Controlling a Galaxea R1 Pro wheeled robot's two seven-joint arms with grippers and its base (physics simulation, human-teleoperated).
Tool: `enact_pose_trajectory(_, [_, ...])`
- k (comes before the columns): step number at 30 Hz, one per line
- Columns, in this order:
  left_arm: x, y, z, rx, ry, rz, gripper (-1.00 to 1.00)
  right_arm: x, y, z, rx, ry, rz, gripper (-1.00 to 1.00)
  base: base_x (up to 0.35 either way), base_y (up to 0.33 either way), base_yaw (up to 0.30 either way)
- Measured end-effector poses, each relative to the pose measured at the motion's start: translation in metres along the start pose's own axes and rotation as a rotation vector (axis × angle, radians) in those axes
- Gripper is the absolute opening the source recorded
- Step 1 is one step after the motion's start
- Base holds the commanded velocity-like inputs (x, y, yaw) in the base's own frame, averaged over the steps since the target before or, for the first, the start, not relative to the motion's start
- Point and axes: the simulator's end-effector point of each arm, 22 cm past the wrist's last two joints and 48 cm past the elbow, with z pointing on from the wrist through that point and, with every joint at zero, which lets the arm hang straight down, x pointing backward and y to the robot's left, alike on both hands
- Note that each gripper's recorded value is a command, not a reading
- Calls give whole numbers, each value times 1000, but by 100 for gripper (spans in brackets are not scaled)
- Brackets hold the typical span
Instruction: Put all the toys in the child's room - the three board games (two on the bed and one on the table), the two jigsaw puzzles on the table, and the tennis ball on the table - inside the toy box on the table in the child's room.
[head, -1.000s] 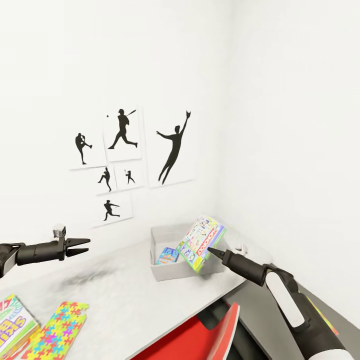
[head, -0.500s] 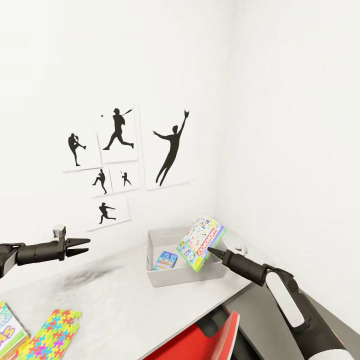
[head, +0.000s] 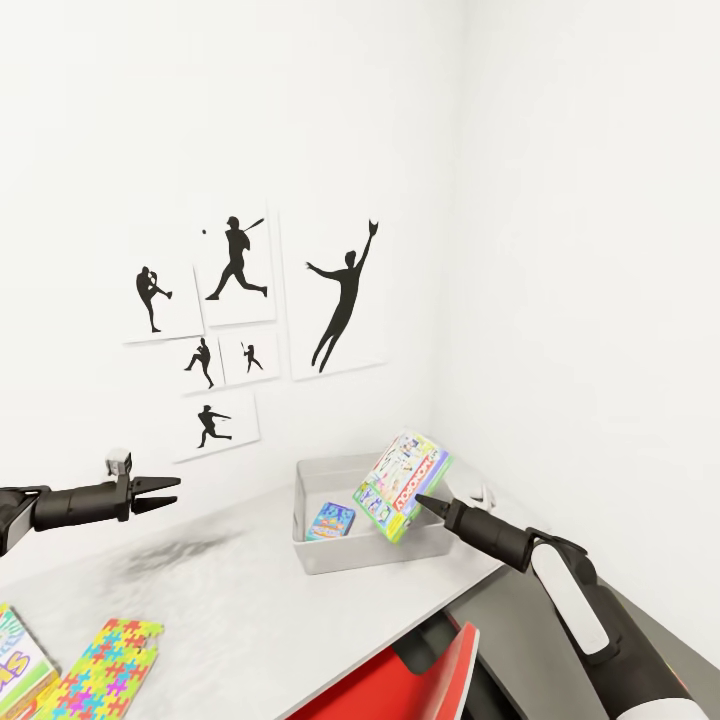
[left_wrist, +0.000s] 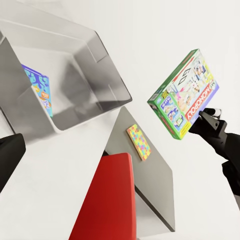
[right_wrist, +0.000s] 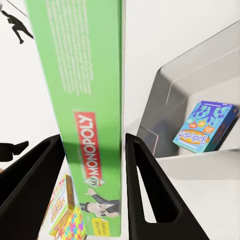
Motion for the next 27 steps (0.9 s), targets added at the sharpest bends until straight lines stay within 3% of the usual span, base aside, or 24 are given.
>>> enact_pose_trajectory(7, [0,0,0,0,0,1,100,1,-1,0,3,3,10,-100,0,0,0])
enact_pose_trajectory(10, [0,0,0,0,0,1,100,10,-20,5,44,26,49,-100,0,0,0])
enact_pose_trajectory(19, [1,-1,4,6,4,1,100,-55,-19,70,120,72,140,-100,0,0,0])
enact_pose_trajectory(27, [1,-2,6,9,5,1,100,-92,-15,102,178,89,194,-100,0,0,0])
